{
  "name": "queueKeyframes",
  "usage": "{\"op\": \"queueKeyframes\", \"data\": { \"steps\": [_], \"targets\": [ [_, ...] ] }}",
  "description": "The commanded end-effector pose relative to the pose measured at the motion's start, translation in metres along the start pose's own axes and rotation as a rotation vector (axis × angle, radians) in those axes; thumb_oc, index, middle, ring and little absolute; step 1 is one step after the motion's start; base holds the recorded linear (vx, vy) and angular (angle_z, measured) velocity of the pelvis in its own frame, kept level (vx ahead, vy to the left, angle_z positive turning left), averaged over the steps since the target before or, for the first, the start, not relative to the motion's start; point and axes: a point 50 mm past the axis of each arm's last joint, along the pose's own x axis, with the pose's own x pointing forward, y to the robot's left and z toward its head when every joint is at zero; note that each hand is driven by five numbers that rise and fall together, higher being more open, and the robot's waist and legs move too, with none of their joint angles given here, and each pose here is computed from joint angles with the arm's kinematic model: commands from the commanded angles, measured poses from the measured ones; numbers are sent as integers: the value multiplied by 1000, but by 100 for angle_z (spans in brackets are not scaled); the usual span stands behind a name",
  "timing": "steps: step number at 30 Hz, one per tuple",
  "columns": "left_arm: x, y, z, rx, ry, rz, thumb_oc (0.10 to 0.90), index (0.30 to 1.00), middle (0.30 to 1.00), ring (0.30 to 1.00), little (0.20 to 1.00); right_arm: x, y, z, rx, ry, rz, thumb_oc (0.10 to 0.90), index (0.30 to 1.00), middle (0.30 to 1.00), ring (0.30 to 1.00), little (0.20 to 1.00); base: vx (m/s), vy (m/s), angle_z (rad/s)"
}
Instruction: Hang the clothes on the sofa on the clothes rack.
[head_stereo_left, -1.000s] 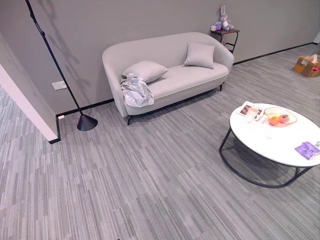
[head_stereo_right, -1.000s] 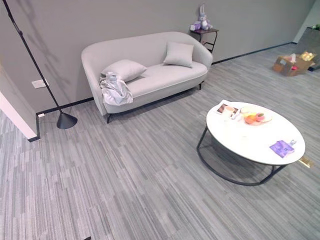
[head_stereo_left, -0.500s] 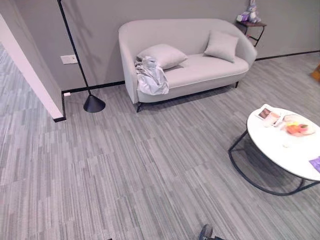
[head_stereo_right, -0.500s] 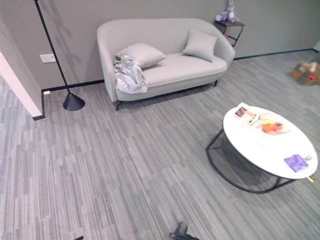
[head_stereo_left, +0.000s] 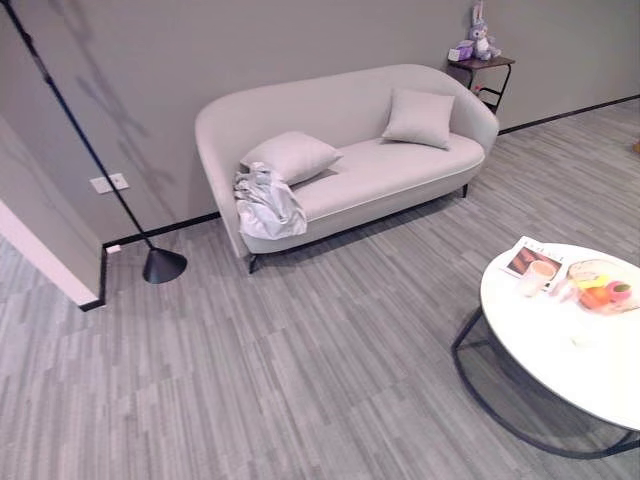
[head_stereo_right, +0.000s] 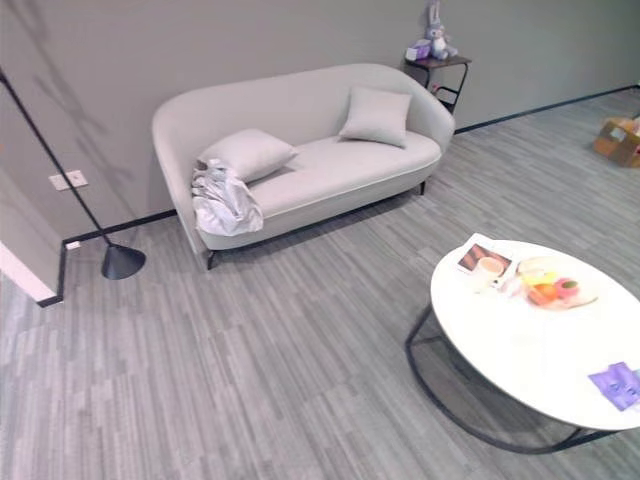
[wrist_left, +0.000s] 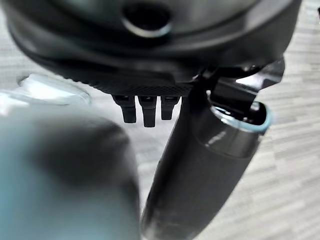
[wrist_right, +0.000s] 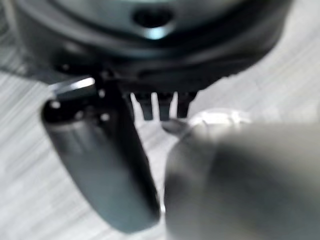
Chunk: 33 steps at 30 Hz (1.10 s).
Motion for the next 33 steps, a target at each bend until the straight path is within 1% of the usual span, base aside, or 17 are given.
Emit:
{"op": "queueKeyframes", "data": {
  "steps": [1,5,9,12,13,15,16,17,18,19,21,25,26,29,33],
  "targets": [
    [4,-15,39,42,-121,-26,800,900,900,900,900,2,5,34,-70,-76,-14,800,900,900,900,900,247,-151,9],
    [4,-14,41,14,-135,-8,800,900,900,900,900,3,11,39,-73,-101,9,800,900,900,900,900,318,-24,-25],
    [3,-9,27,18,-82,8,800,900,900,900,900,3,20,32,-105,-91,21,800,900,900,900,900,399,69,4],
    [2,-2,12,-67,-32,42,800,900,900,900,900,4,31,30,-119,-89,40,800,900,900,900,900,468,57,-34],
    [0,7,1,-154,8,75,800,900,900,900,900,4,39,27,-142,-87,71,800,900,900,900,900,616,119,-55],
    [-1,11,-5,-182,25,98,800,900,900,900,900,4,43,26,-159,-89,81,800,900,900,900,900,559,132,-44],
    [0,16,3,-168,2,129,800,900,900,900,900,3,52,26,-206,-98,105,800,900,900,900,900,375,162,-9],
    [0,17,4,-168,1,130,800,900,900,900,900,3,53,26,-207,-99,106,800,900,900,900,900,535,263,10],
    [0,15,9,-129,-20,123,800,900,900,900,900,3,55,27,-228,-110,117,800,900,900,900,900,373,312,12],
    [2,15,23,-56,-69,105,800,900,900,900,900,3,54,34,-230,-138,121,800,900,900,900,900,524,399,6],
    [2,17,35,-4,-106,111,800,900,900,900,900,3,51,39,-203,-150,109,800,900,900,900,900,405,328,5],
    [3,20,52,22,-148,119,800,900,900,900,900,2,54,52,-199,-200,104,800,900,900,900,900,275,159,60],
    [3,16,60,32,-174,111,800,900,900,900,900,1,53,62,-223,-238,90,800,900,900,900,900,238,4,85],
    [3,10,62,60,-182,96,800,900,900,900,900,-1,50,73,-222,-283,56,800,900,900,900,900,249,-73,80],
    [3,10,46,47,-125,101,800,900,900,900,900,-2,44,79,-202,-301,26,800,900,900,900,900,275,-132,94]
  ]
}}
